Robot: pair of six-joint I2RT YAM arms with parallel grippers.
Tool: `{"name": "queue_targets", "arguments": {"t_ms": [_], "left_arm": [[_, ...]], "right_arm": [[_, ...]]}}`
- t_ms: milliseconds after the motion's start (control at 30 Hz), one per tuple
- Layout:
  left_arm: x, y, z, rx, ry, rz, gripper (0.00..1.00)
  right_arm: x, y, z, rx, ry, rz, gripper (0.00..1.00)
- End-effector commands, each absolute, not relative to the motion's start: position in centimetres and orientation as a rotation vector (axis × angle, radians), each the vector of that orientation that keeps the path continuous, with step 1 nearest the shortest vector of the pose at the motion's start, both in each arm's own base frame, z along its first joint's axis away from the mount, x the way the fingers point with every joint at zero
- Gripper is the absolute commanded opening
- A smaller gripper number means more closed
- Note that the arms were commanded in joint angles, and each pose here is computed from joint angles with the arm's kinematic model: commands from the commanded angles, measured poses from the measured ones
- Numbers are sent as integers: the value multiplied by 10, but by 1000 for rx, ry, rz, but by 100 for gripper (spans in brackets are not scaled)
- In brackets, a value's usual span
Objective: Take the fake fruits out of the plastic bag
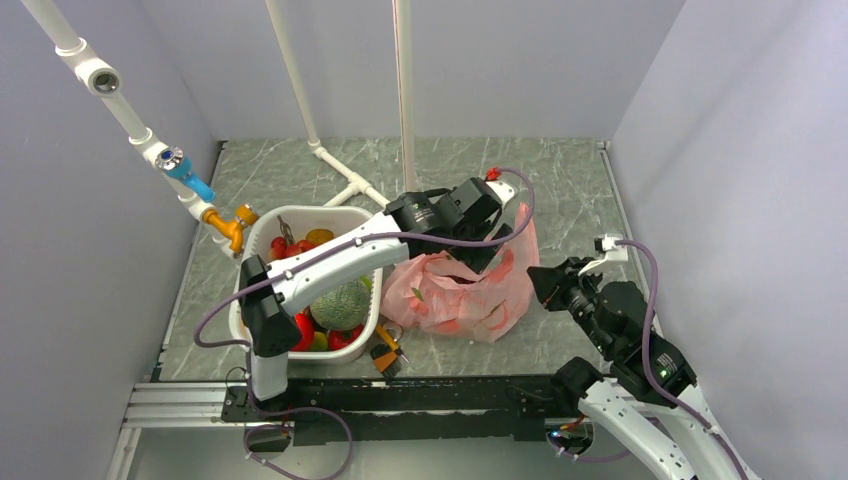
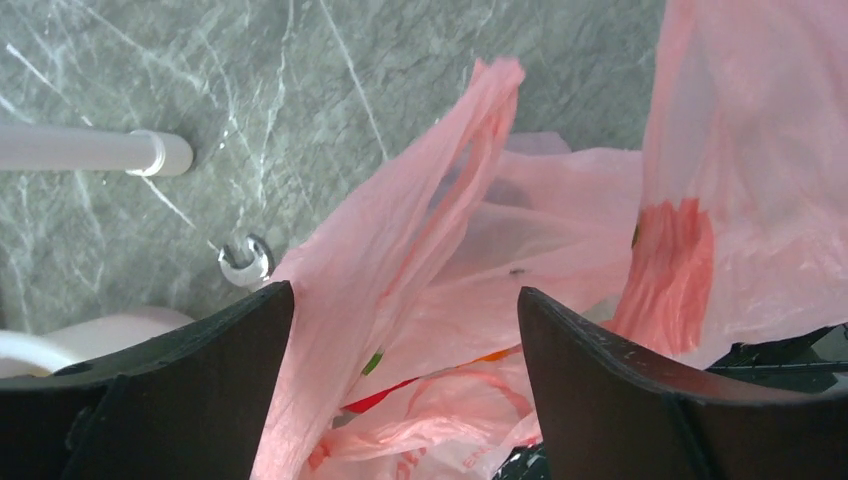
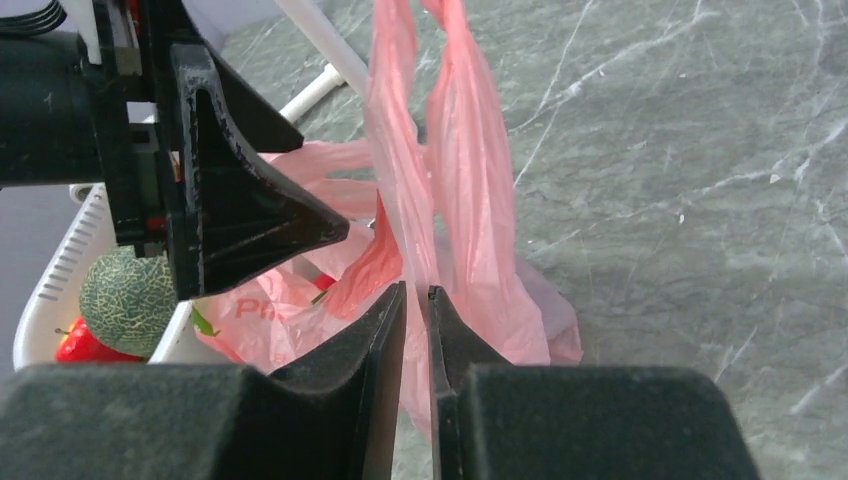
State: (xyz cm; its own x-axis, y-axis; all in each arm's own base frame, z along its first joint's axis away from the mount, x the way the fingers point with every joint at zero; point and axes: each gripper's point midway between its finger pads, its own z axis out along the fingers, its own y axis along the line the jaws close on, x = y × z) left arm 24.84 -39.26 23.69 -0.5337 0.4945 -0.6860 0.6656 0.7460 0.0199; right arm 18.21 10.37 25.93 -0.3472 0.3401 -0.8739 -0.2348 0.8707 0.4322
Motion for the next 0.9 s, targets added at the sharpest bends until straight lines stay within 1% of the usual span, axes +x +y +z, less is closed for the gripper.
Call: {"name": "queue_targets", "arguments": {"t_ms": [0, 67, 133, 200, 267, 300, 367, 433, 567, 700, 733, 767, 833, 867], "left_arm": [[252, -421, 277, 887, 2115, -477, 78], [255, -421, 283, 883, 2100, -493, 61], [261, -420, 299, 849, 2074, -553, 41], [269, -419, 322, 790, 2038, -690, 23], [275, -417, 347, 706, 2009, -902, 2], [280, -416, 358, 666, 1987, -990, 0], [287, -415, 378, 628, 1930, -1146, 0], [293, -414, 396, 623, 1873, -1216, 0], [296, -416, 430, 649, 1786, -1229, 0], [290, -415, 448, 685, 1727, -1246, 0], [286, -414, 444, 703, 1731, -1240, 5], [282, -413, 433, 723, 1750, -1228, 17], [276, -408, 402, 743, 1807, -1152, 46], [274, -405, 383, 753, 1846, -1085, 57]], "right_arm": [[182, 103, 261, 141, 1813, 627, 17], [183, 102, 259, 160, 1819, 622, 14], [184, 98, 257, 180, 1820, 604, 11], [186, 90, 256, 222, 1813, 572, 9], [188, 80, 259, 279, 1794, 535, 4], [189, 75, 261, 309, 1780, 518, 1], [191, 66, 269, 353, 1749, 492, 0], [192, 52, 282, 410, 1705, 447, 0], [192, 35, 305, 459, 1642, 385, 0], [196, 39, 318, 419, 1645, 374, 0], [197, 43, 317, 399, 1659, 384, 0], [197, 49, 315, 373, 1677, 395, 0], [197, 59, 310, 329, 1711, 424, 0], [197, 63, 307, 309, 1725, 440, 3]]}}
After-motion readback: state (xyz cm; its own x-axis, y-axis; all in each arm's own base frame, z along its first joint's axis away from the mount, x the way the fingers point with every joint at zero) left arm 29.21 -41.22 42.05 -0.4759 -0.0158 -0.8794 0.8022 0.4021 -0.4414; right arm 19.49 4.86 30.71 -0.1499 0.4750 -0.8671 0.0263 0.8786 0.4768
